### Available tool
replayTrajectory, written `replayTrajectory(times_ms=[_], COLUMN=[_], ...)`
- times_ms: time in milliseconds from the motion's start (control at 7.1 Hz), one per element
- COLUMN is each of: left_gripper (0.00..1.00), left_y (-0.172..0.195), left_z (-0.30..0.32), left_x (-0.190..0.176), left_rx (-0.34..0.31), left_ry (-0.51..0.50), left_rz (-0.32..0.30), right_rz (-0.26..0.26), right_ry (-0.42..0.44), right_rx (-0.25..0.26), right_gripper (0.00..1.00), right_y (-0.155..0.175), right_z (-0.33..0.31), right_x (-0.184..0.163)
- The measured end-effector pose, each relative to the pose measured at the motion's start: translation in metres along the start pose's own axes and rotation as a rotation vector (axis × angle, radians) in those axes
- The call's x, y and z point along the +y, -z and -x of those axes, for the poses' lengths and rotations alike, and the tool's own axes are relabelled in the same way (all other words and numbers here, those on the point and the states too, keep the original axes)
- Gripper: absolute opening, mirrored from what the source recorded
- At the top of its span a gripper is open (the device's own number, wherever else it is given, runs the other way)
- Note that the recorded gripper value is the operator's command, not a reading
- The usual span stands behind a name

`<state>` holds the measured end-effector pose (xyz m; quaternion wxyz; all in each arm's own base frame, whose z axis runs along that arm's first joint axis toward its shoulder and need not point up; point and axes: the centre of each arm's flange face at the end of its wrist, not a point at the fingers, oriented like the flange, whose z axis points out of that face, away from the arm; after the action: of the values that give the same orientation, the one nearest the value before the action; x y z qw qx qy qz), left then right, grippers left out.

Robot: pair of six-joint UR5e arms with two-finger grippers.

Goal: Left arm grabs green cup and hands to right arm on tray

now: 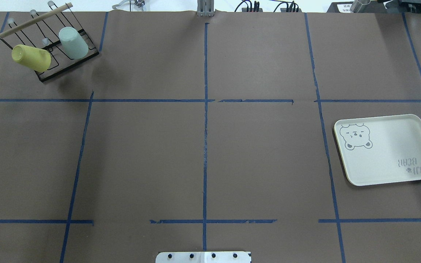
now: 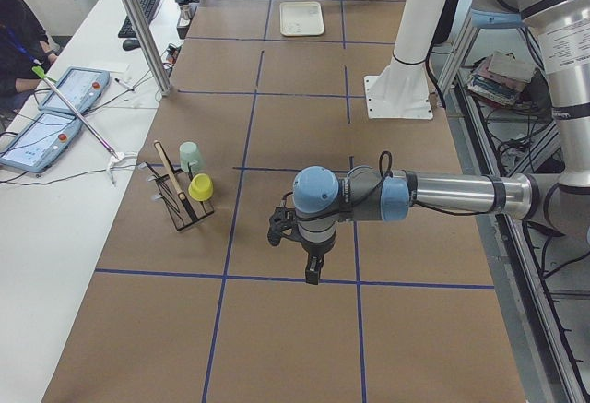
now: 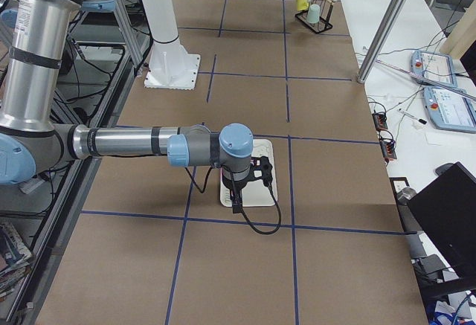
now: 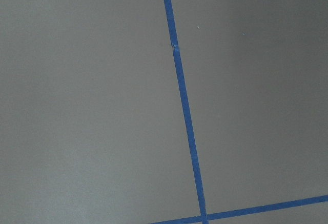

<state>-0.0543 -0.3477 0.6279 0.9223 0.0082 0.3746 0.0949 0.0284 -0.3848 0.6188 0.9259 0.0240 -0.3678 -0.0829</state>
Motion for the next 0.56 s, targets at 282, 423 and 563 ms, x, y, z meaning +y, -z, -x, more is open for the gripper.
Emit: replayTrajectory(times_ms=[282, 423, 563], left_gripper=[1.00, 1.00, 1.00], left_y=[0.0011, 0.0012, 0.0019], left_z=[-0.0009, -0.0010, -0.0015], left_x=[-0.0002, -0.0003, -0.0018], left_rx=[0.000, -0.001, -0.002], left_ry=[-0.001, -0.002, -0.005], left_rz=[-0.002, -0.002, -0.004], right_rz=[-0.001, -0.002, -0.003], right_ry=[0.001, 0.002, 0.002], right_rx=[0.000, -0.001, -0.002], right_gripper=[1.00, 1.00, 1.00], right_y=[0.0006, 0.0011, 0.0015], right_z=[0.0006, 0.0010, 0.0015], right_x=[-0.0002, -0.0005, -0.0008])
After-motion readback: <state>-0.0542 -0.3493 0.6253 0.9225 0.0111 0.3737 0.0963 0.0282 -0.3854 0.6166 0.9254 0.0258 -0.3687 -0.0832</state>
